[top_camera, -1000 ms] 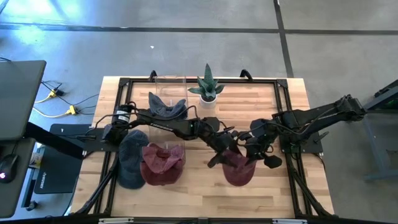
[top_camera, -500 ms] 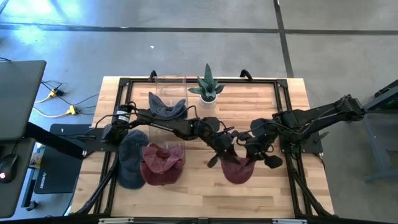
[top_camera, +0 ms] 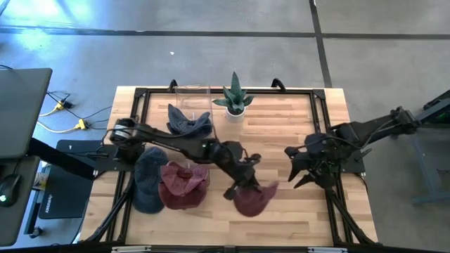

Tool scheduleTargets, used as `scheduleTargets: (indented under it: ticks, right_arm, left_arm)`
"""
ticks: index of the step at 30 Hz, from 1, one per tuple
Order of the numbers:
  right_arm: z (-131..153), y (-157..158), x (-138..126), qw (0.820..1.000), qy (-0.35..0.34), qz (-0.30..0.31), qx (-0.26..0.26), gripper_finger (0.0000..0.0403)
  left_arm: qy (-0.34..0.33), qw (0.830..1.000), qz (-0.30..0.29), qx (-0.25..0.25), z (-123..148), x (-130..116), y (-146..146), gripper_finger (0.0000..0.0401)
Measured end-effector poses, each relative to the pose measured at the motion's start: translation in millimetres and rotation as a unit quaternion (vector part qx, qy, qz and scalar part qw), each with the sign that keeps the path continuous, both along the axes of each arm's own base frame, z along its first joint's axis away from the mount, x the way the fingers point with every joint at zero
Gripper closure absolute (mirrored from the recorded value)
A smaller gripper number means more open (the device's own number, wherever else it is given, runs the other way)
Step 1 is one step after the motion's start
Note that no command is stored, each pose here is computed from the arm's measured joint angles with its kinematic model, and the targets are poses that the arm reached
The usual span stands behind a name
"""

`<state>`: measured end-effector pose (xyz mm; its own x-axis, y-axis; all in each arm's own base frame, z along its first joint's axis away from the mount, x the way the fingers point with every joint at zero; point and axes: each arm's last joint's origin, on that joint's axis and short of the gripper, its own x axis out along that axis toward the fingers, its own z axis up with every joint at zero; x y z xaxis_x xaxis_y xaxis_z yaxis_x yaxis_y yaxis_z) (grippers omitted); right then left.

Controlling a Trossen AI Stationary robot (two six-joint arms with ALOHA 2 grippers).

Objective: Pick & Place hat
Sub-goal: Put the red cap into the bottom transparent bin

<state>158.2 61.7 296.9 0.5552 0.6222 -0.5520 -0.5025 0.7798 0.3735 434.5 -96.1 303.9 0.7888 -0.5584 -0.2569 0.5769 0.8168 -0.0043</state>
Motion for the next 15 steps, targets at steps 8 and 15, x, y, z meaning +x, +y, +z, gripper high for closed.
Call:
scheduleTargets:
  ticks: [8, 15]
  right_arm:
    - [-53, 10, -4, 0.993, -0.067, -0.084, 0.039, 0.0265]
    - [-94, 22, 2, 0.982, -0.148, -0.094, 0.064, 0.0265]
  left_arm:
    - [0.002, 0.991, 0.109, 0.077, 55, -55, -17, 0.0401]
    - [0.008, 0.963, 0.23, 0.143, 89, -100, -4, 0.0401]
